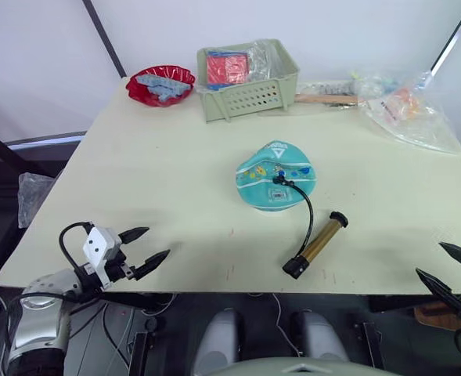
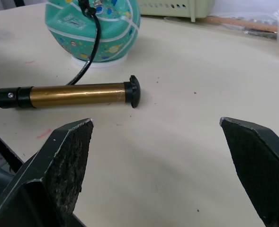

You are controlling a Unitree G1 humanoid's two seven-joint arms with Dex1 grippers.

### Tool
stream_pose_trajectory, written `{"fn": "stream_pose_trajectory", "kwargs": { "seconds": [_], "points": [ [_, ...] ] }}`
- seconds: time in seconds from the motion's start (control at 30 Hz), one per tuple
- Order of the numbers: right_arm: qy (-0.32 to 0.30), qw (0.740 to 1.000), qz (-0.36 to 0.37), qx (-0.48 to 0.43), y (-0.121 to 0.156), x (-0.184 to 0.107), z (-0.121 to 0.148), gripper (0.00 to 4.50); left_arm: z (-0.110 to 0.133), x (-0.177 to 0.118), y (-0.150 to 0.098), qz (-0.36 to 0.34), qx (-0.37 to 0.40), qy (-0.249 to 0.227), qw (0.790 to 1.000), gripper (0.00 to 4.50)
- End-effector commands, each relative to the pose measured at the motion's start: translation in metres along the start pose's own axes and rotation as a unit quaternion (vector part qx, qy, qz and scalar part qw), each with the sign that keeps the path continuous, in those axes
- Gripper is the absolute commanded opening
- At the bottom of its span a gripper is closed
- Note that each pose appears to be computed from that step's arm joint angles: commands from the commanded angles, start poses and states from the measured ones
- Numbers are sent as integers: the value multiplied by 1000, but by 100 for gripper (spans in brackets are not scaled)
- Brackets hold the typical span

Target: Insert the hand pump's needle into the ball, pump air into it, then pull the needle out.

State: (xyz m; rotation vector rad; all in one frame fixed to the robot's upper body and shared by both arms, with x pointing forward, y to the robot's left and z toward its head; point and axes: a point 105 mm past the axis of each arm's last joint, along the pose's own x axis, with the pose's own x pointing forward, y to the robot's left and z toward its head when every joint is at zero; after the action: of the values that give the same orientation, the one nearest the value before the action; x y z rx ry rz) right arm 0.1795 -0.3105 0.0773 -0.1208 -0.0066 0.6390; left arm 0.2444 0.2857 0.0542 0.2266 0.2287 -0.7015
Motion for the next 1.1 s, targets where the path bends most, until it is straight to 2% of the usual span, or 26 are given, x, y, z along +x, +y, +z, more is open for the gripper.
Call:
{"fn": "stream_pose_trajectory", "kwargs": {
  "seconds": [0.03,0.2,0.43,0.67,0.77,0.97,1.1],
  "points": [
    [-7,1000,18,14,7,2,5,450,10,3,-9,-28,42,-4,999,447],
    [-17,998,51,24,19,6,15,450,22,18,-32,-76,51,-10,996,447],
    [-32,992,121,29,39,11,31,450,58,51,-77,-181,62,-24,981,447],
    [-40,989,142,-8,38,15,44,450,76,83,-105,-230,58,-13,971,447],
    [-39,987,156,-21,39,16,51,450,91,106,-127,-261,66,-31,963,447],
    [-43,985,164,-32,41,21,54,450,104,140,-150,-278,81,-29,957,447],
    [-45,984,168,-33,45,22,54,450,106,156,-159,-282,89,-6,955,447]
  ]
}}
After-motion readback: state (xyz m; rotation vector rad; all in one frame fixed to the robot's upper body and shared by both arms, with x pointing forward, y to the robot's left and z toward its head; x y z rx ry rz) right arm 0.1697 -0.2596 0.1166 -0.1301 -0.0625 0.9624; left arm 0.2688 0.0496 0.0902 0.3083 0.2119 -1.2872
